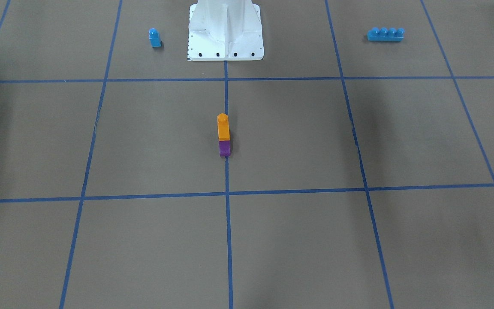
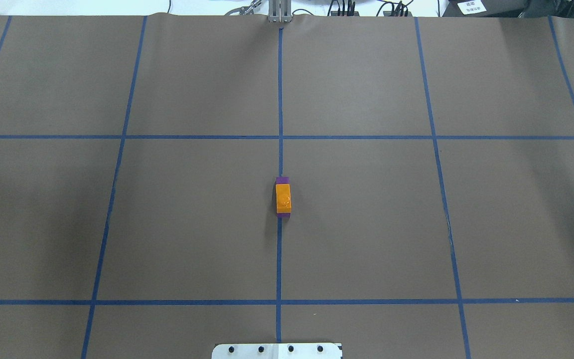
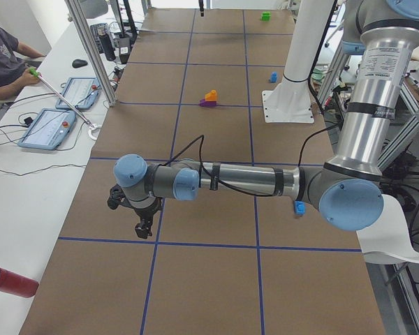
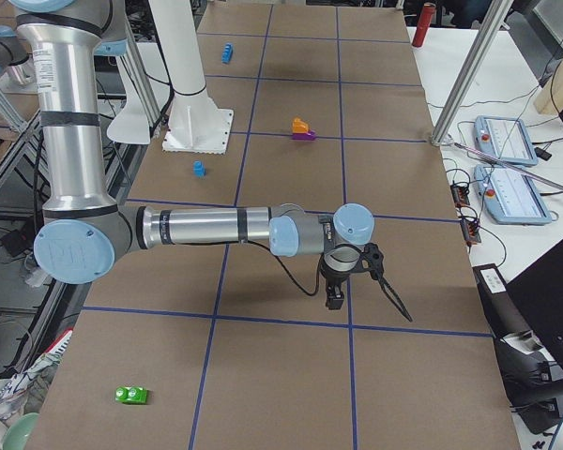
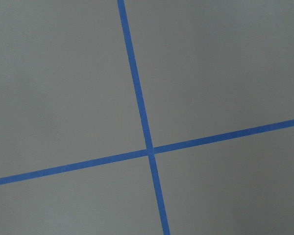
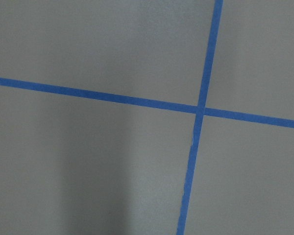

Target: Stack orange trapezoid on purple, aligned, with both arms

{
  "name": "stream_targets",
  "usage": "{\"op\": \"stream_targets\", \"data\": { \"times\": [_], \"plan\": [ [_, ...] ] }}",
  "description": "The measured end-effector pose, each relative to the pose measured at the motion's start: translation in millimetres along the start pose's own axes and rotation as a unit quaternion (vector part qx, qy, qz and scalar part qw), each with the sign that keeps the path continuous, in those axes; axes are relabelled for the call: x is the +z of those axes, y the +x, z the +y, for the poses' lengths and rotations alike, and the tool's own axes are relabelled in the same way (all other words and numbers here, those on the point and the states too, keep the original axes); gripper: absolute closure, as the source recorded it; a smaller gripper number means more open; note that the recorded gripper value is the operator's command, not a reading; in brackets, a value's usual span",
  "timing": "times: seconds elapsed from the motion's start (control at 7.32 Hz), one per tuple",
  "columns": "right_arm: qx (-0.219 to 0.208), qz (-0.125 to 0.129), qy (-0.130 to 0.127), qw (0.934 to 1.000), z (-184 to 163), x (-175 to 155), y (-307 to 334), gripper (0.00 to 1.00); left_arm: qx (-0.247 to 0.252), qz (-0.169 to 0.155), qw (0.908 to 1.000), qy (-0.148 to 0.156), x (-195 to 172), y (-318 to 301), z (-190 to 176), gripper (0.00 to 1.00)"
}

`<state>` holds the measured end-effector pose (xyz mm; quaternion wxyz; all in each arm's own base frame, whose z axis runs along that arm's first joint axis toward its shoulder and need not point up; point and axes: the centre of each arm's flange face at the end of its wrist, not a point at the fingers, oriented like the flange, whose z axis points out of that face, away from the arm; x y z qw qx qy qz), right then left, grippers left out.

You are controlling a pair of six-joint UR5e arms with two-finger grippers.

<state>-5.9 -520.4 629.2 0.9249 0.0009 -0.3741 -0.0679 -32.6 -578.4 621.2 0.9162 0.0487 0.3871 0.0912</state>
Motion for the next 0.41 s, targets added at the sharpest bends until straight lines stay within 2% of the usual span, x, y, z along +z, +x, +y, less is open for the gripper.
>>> {"op": "stream_targets", "data": {
  "times": [0.41],
  "plan": [
    [-0.003, 0.000, 0.003, 1.0000, -4.4, -2.5, -2.4, 0.00, 0.003, 0.000, 1.0000, 0.003, -3.3, 3.4, -1.1, 0.00]
  ]
}}
